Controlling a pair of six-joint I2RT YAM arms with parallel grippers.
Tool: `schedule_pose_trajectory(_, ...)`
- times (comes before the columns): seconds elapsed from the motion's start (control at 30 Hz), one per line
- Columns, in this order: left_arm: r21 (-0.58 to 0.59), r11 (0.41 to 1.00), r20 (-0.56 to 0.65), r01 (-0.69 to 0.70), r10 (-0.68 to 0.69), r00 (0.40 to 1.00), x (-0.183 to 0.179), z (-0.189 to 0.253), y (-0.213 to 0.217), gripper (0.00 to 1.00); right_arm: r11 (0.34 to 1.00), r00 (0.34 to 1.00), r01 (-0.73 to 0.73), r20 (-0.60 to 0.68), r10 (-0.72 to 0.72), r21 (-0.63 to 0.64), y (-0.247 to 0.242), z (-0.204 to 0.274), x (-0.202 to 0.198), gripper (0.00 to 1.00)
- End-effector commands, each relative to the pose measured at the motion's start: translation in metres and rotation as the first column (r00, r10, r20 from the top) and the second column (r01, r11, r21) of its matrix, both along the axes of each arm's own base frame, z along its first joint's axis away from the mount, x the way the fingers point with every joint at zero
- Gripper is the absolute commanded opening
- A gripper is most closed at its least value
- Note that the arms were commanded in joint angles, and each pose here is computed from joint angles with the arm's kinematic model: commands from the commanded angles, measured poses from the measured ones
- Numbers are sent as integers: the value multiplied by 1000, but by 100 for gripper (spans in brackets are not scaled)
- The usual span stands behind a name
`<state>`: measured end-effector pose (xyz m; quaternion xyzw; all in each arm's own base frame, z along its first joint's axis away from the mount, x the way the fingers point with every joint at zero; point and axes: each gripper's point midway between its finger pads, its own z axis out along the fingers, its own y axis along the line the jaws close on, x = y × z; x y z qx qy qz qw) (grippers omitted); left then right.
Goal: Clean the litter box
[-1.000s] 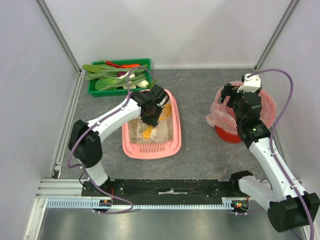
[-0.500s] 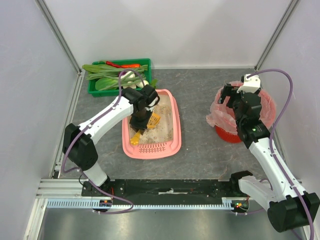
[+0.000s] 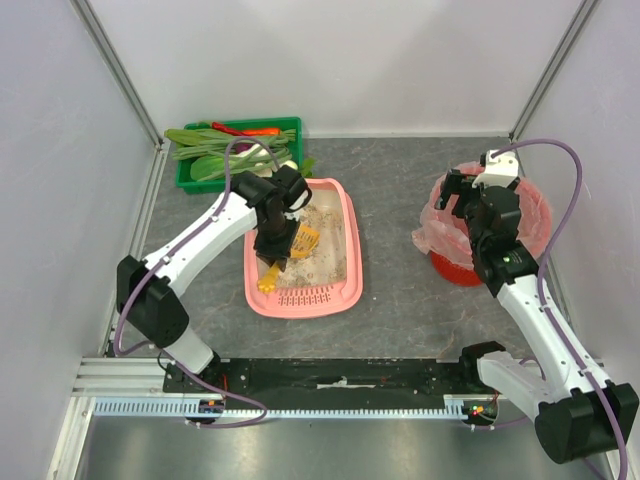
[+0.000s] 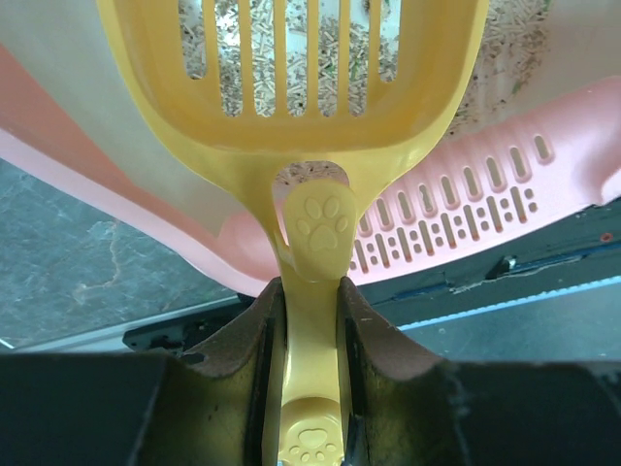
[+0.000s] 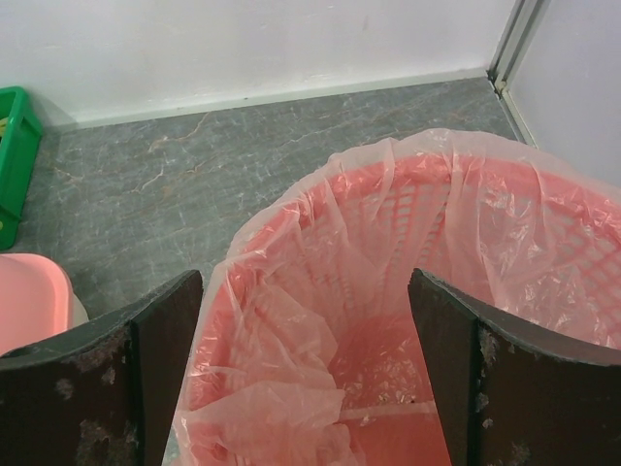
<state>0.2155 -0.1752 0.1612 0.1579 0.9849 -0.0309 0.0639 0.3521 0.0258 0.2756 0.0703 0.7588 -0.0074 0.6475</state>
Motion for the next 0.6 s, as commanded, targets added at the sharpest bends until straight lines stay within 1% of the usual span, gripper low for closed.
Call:
schedule_pose_trajectory(0.0, -36, 997, -123, -70, 65, 990, -35, 20, 8, 2, 1000, 998, -12, 56, 11, 20, 2, 14, -3, 96)
schedule_pose_trajectory(0.07, -42, 996, -155, -79, 72, 985, -39, 18, 6, 2, 1000, 998, -13, 59, 12, 19, 2, 15, -3, 96)
schedule_pose_trajectory(0.1, -68, 995, -203, -77, 61, 977, -46, 16, -1, 2, 1000, 998, -15, 61, 13, 23, 2, 16, -3, 96)
schedule_pose_trajectory(0.17, -74, 994, -236, -80, 61, 970, -50, 13, -3, 2, 1000, 998, -13, 62, 12, 21, 2, 16, -4, 96)
schedule_pose_trajectory(0.33, -9, 997, -232, -81, 77, 970, -52, 6, 9, 2, 1000, 996, -2, 90, 0, 25, -2, 25, -11, 96)
schedule_pose_trajectory(0.4, 5, 997, -232, -78, 77, 970, -55, 5, 13, 2, 1000, 995, -18, 97, 16, 17, 0, 27, -12, 97)
schedule_pose_trajectory(0.5, 14, 998, -177, -59, 60, 982, -50, 11, 19, 2, 987, 982, -162, 97, 161, 7, 25, 29, -10, 96)
schedule_pose_trajectory(0.53, 24, 998, -158, -55, 58, 986, -48, 12, 23, 2, 954, 950, -298, 95, 296, 10, 50, 30, -11, 96)
schedule_pose_trajectory(0.57, 27, 999, -130, -46, 50, 990, -47, 15, 26, 2, 932, 929, -361, 96, 358, 13, 61, 32, -12, 96)
